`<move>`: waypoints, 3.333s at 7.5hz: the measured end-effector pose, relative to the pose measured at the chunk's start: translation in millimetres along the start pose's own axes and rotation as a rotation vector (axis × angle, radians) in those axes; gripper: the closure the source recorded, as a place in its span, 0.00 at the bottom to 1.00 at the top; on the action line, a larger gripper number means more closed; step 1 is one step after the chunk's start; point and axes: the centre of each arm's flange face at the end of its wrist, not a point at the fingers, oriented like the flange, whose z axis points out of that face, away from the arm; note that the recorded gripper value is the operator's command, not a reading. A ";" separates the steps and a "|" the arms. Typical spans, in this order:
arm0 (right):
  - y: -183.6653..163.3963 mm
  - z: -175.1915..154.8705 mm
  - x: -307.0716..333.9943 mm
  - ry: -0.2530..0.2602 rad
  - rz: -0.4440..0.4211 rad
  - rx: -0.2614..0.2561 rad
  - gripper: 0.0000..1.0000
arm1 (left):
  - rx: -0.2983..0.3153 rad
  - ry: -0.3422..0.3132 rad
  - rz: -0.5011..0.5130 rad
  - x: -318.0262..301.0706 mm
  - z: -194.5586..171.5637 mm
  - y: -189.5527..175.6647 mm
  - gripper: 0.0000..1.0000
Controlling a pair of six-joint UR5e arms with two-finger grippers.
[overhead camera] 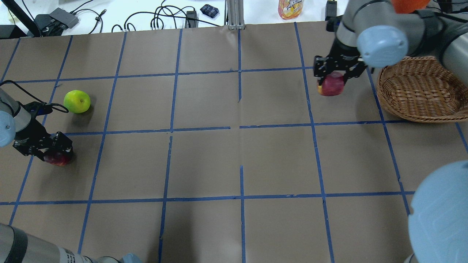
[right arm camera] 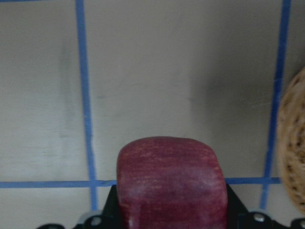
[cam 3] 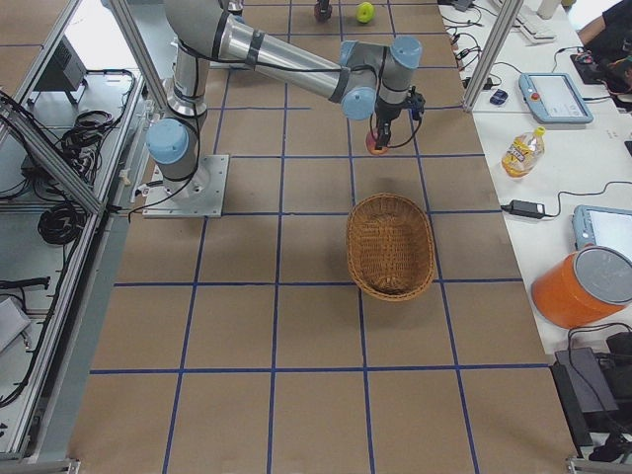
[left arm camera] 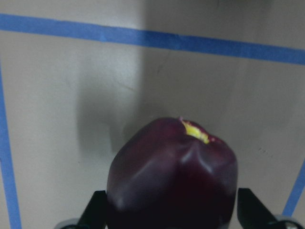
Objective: Put all apples into basket
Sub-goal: 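Drop the pinkish-red apple into the basket while left lifts dark apple, then set the dark apple at table center with left while right returns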
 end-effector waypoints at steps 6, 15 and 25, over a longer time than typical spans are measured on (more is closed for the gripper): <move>-0.7 30.2 242.6 0.002 -0.144 0.083 0.46 | 0.083 -0.029 0.103 112.4 -68.4 4.4 0.99; 5.1 42.4 294.0 -0.050 -0.191 0.079 0.00 | 0.289 0.145 -0.044 545.3 -36.0 9.6 0.47; 25.6 -6.3 -134.6 0.008 0.065 -0.062 0.00 | 0.217 0.026 0.052 297.5 -170.5 -67.7 0.00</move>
